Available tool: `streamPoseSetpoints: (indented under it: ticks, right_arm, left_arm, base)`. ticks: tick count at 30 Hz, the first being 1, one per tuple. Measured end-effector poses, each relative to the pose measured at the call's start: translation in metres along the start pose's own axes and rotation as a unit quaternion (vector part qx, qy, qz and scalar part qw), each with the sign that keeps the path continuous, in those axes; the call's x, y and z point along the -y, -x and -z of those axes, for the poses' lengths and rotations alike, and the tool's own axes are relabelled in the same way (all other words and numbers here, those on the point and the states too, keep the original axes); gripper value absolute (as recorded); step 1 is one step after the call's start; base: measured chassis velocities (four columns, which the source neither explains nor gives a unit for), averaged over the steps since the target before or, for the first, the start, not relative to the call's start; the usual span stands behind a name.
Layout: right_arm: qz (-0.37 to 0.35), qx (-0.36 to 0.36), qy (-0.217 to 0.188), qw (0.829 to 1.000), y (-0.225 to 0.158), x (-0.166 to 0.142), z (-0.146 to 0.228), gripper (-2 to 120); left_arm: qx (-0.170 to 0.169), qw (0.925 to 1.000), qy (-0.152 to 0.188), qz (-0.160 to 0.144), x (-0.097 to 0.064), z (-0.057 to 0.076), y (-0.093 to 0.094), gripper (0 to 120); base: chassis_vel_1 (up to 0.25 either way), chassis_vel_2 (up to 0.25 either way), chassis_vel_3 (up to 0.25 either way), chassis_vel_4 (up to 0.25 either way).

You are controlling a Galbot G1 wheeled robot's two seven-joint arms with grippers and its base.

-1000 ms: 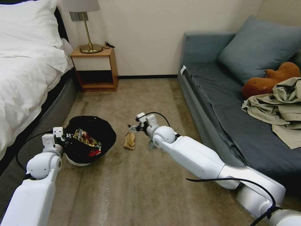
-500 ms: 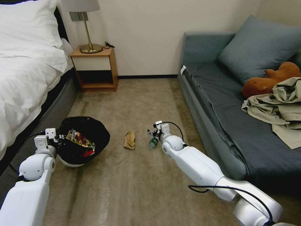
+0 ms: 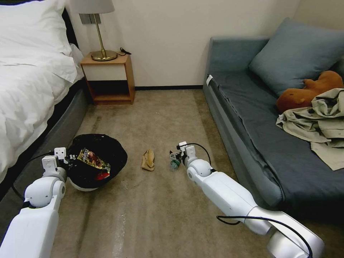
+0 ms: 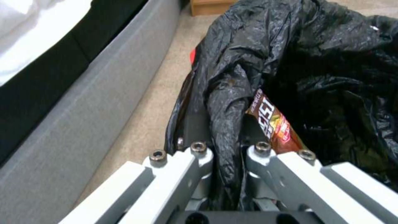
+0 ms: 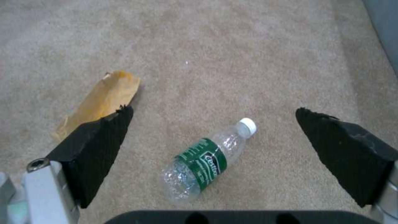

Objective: Pick up the trash bin, then pick up the garbage on the floor and place it into the trash bin.

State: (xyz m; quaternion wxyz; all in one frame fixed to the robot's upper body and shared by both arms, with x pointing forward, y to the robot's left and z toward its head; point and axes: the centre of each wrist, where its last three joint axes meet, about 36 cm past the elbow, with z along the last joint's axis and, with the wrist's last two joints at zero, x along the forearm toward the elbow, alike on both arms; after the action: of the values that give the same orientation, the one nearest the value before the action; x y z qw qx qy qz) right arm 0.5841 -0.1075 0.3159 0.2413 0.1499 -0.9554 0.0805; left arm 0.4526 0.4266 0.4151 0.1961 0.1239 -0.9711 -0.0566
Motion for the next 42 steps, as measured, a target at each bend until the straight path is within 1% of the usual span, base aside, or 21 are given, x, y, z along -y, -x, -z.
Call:
streamPoseSetpoints:
  ticks: [4, 9, 25, 42]
  right_arm:
    - [0.002, 0.000, -0.002, 1.000, 0.001, 0.001, -0.005, 100]
    - [0.006, -0.001, -0.005, 1.000, 0.002, 0.001, -0.008, 100]
    - [0.012, -0.004, -0.013, 1.000, 0.005, 0.001, -0.016, 100]
    - [0.013, -0.007, -0.022, 1.000, 0.008, 0.002, -0.025, 100]
  left_arm:
    - [0.003, 1.0000, 0.002, 0.002, -0.001, 0.005, 0.002, 4]
    - [0.003, 1.0000, 0.001, 0.003, -0.002, 0.007, 0.004, 4]
    - [0.000, 1.0000, -0.003, 0.009, -0.003, 0.005, 0.012, 4]
    - [0.000, 1.0000, 0.000, 0.004, 0.004, 0.007, 0.021, 4]
  base:
    - [-0.054, 0.065, 0.063, -0.067]
    - [-0.102, 0.105, 0.113, -0.102]
    - [-0.110, 0.108, 0.110, -0.106]
    - [-0.110, 0.107, 0.104, -0.103]
